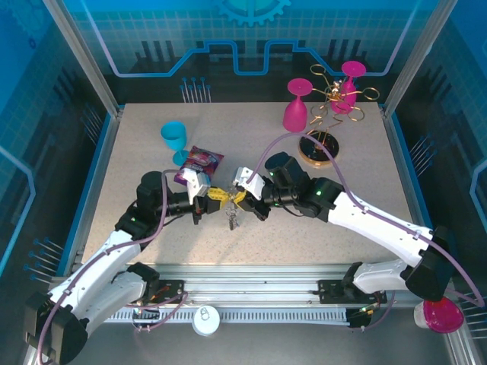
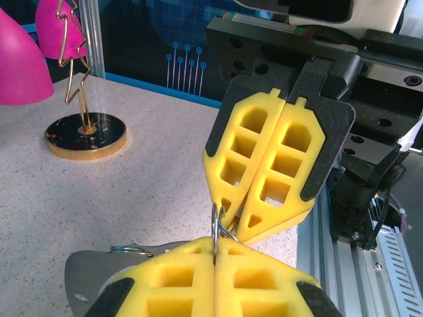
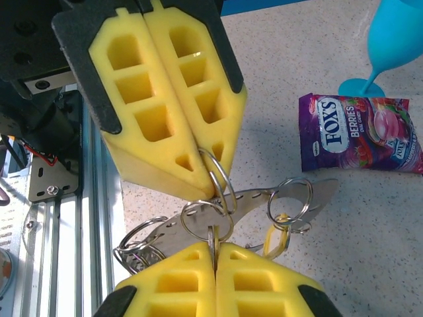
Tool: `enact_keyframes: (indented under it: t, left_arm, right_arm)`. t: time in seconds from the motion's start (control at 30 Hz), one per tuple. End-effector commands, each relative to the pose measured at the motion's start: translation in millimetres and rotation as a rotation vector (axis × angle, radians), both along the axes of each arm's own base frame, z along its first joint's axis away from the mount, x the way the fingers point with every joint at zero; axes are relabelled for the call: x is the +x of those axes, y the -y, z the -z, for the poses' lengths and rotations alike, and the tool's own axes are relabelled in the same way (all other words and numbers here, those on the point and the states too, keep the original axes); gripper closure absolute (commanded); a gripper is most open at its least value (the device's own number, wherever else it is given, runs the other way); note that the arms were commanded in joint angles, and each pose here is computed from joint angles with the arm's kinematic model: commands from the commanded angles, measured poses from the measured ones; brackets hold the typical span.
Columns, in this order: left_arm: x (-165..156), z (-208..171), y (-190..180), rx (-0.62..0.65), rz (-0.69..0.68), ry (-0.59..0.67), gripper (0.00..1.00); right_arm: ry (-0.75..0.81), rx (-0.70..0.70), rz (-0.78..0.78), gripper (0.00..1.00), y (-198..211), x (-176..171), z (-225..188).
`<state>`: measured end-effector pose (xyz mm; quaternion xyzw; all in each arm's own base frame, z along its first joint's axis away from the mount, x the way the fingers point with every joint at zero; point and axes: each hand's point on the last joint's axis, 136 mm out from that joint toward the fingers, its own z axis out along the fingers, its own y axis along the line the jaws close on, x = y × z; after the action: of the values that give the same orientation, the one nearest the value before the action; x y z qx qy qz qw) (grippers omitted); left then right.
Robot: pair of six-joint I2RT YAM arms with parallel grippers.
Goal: Put the keys on the keyring
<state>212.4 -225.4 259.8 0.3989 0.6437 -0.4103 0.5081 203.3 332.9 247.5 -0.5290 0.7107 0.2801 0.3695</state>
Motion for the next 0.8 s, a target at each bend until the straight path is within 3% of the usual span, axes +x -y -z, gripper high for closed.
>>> enact_keyframes:
  t: [0.0, 0.27, 0.4, 0.47, 0.77]
  left_arm:
    - [-3, -19, 2, -0.054, 0.019, 0.065, 1.0]
    - [-3, -21, 3, -0.06, 0.024, 0.073, 1.0]
    - [-4, -16, 3, -0.05, 0.031, 0.073, 1.0]
    - [-6, -15, 3, -0.046, 0.037, 0.076, 1.0]
    - [-10, -15, 5, -0.046, 0.07, 0.079, 1.0]
  right_arm:
    - [-0.015, -0.06, -0.031, 1.0, 1, -7, 8]
    - [-0.059, -0.033, -0.087, 0.99, -8, -17, 3]
    - [-0.029, 0.044, -0.032, 0.76, 0, -7, -14]
    - [-0.014, 0.1, -0.005, 0.7, 6, -2, -23]
    - [0.015, 0.224, -0.037, 0.7, 2, 4, -36]
